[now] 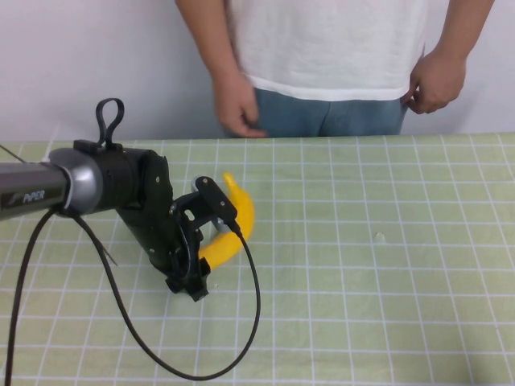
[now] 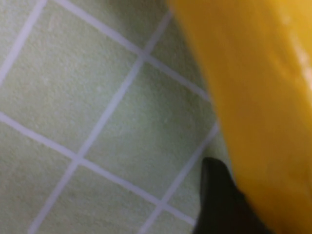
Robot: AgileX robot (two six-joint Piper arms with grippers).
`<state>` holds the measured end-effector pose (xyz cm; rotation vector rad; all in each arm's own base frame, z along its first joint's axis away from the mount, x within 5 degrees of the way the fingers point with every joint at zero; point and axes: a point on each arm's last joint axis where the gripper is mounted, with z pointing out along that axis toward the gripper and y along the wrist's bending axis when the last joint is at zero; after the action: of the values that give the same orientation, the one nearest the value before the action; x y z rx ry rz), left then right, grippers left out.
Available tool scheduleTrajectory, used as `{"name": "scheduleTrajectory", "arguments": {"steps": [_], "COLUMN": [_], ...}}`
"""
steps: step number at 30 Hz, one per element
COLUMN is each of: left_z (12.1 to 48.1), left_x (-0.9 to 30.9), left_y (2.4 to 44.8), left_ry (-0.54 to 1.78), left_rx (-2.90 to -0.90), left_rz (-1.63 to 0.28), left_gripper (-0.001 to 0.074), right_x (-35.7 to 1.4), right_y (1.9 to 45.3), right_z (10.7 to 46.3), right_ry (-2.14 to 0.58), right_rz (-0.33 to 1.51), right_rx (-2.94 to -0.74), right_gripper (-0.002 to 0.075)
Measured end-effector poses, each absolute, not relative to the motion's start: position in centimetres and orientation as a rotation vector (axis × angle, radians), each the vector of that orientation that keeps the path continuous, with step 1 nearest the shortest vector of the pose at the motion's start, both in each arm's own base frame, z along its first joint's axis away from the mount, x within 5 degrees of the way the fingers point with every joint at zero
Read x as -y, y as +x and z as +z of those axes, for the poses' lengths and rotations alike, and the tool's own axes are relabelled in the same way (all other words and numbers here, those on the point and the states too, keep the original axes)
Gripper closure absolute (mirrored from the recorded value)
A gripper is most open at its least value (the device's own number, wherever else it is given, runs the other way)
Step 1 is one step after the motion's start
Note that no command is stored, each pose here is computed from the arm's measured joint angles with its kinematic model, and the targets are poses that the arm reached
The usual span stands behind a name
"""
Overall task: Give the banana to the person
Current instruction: Pick up the banana, then hand the grabbed banana to the person
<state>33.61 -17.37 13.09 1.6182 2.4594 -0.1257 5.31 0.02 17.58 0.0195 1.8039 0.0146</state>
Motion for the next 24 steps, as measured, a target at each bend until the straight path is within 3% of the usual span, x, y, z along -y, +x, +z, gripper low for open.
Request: {"name": "scheduleTrajectory", "arguments": {"steps": [3, 14, 24], "left_z": [13.1, 14.5, 24.8], "left_x": [17.3, 16.8, 14.7], "left_y": [33.4, 33.0, 31.3], "left_ry": [1.626, 1.687, 1.692], "left_rx": [-2.478, -2.468, -2.185], "left_rz": [-0.135, -0.094, 0.178], "left_gripper": [0.0469, 0.047, 0.047], "right_x": [0.0, 0.0, 0.0], "right_y": [5.3, 5.3, 5.3], "right_z": [17.6, 17.6, 17.6], "right_ry": [0.02, 0.02, 0.02], "right_rz": [0.015, 0.015, 0.015], "right_rx": [-1.804, -1.804, -1.804], "right_gripper": [0.0733, 0.0733, 0.0733]}}
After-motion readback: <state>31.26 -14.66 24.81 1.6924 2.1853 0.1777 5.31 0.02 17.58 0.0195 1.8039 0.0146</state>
